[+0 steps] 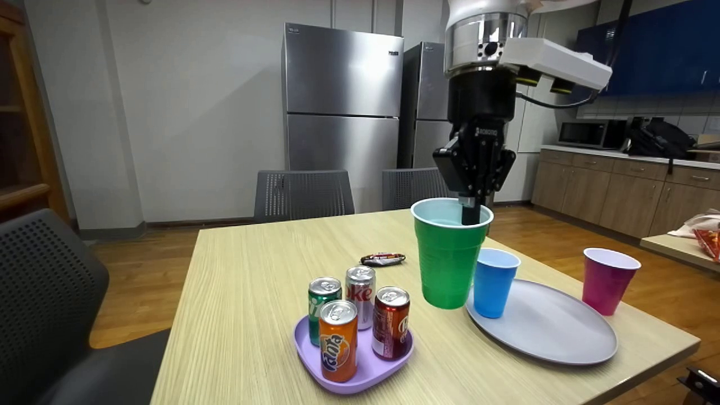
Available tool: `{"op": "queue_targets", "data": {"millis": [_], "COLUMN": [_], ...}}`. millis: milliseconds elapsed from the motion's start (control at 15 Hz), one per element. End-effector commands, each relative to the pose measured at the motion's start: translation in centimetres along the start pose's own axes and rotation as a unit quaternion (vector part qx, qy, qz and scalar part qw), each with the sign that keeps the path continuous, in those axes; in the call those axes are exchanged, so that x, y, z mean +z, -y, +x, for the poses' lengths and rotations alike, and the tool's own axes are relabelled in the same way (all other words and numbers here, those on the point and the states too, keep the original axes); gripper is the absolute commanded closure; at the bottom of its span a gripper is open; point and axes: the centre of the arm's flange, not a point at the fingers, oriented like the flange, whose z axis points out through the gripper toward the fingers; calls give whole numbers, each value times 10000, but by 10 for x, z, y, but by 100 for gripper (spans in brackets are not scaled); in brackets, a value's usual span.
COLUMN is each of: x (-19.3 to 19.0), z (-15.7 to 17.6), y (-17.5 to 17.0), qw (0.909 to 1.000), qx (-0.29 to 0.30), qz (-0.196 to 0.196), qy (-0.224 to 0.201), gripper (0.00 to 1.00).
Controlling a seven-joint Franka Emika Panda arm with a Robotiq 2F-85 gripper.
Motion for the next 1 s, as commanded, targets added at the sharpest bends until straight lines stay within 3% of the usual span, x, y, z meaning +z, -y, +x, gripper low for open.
{"op": "queue_targets", "data": {"millis": [0,933], "x": [-3,40], "z": [-20,-32], "y": [-14,-79], "qw": [9999,9987], "qx": [19,127], "qz": [-161,-498], "qy": [7,48], "gripper": [99,99]}}
